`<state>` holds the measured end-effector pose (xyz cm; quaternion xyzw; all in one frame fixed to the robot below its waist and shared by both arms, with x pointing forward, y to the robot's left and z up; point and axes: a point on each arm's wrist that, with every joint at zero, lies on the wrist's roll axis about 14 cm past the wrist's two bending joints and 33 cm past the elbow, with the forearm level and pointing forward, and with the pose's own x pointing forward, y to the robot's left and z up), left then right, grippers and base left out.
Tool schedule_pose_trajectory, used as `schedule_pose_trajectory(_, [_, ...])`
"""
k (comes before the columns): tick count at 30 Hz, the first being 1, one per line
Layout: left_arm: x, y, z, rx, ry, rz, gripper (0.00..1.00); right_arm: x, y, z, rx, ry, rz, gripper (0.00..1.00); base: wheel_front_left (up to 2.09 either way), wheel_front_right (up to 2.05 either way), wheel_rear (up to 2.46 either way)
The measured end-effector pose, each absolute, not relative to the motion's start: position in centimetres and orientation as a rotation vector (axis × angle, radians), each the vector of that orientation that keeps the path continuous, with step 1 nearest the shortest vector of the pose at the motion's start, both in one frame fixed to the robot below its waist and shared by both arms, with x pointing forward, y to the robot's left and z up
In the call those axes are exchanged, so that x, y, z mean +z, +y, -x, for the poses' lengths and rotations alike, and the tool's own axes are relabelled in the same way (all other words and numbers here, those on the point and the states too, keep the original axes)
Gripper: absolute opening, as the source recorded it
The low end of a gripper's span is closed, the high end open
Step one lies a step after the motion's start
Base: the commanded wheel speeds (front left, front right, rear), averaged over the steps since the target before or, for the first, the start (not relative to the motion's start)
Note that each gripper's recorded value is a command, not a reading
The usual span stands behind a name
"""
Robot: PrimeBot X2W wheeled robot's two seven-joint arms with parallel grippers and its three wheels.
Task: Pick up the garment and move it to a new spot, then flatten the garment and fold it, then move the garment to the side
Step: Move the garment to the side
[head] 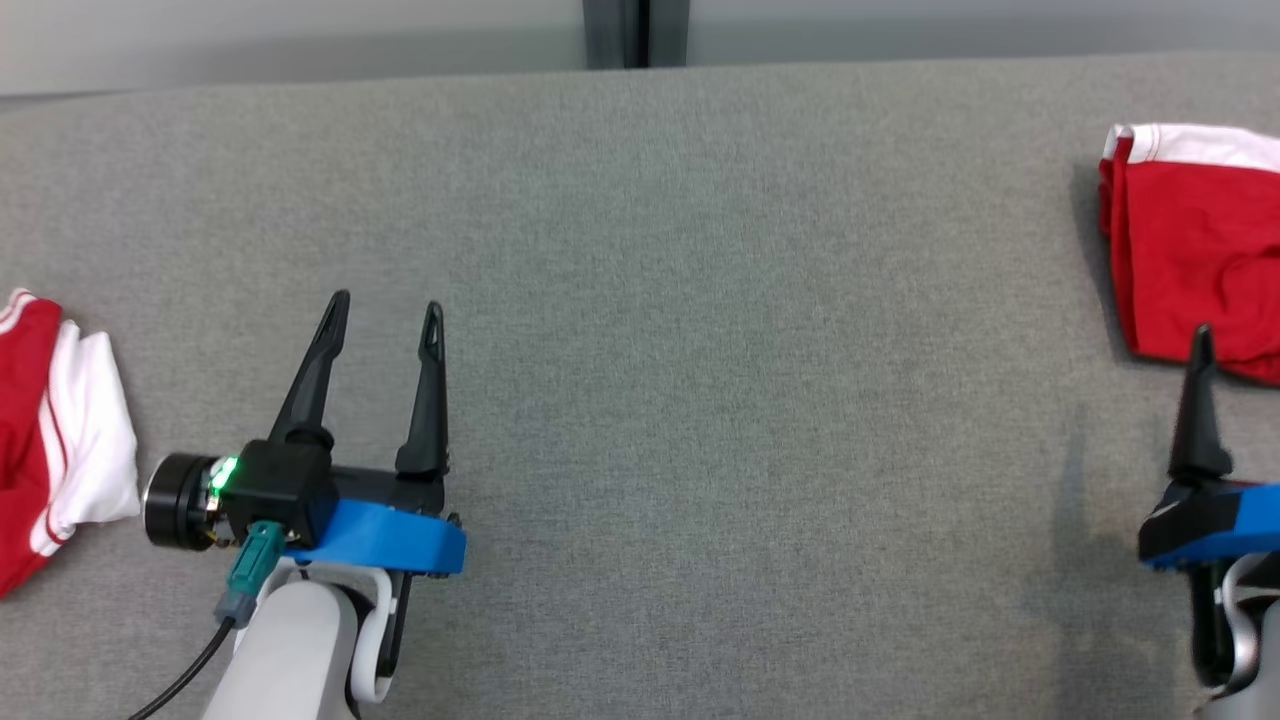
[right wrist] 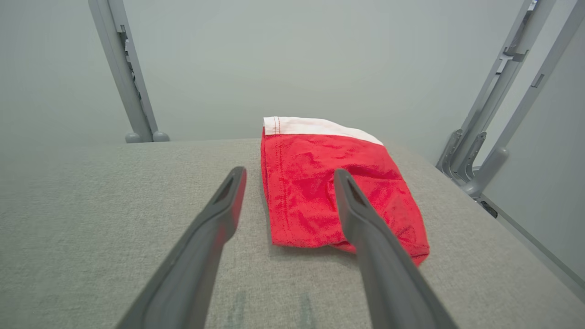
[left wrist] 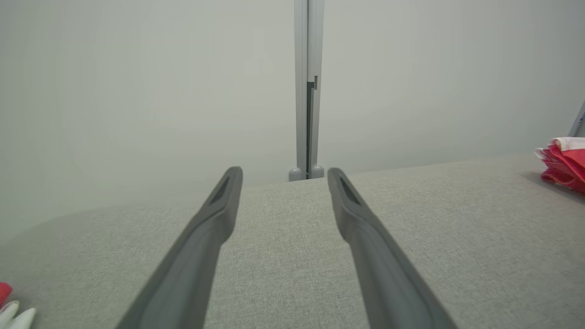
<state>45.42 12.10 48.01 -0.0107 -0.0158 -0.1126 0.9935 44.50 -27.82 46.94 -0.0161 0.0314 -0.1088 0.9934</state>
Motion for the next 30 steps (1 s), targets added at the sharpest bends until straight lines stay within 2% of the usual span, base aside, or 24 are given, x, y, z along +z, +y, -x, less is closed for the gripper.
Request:
schedule_pose_trajectory(9, [48.4, 15.6, -41.7, -0.107, -0.013, 0.032, 1.00, 49.2, -20.8, -42.8, -0.025, -0.001, -0.123, 1.00, 0.00, 0.00, 0.00])
schedule_pose_trajectory(14, [48.8, 17.1, -39.7, -0.062, -0.016, 0.026, 1.00, 49.9, -18.7, -41.8, 0.036, -0.005, -0.147, 1.00, 0.00, 0.00, 0.00])
schedule_pose_trajectory(30, [47.9, 16.7, -36.0, -0.092, 0.041, 0.019, 1.00, 49.6, -19.6, -36.8, 0.016, 0.039, -0.156, 1.00, 0.00, 0.00, 0.00])
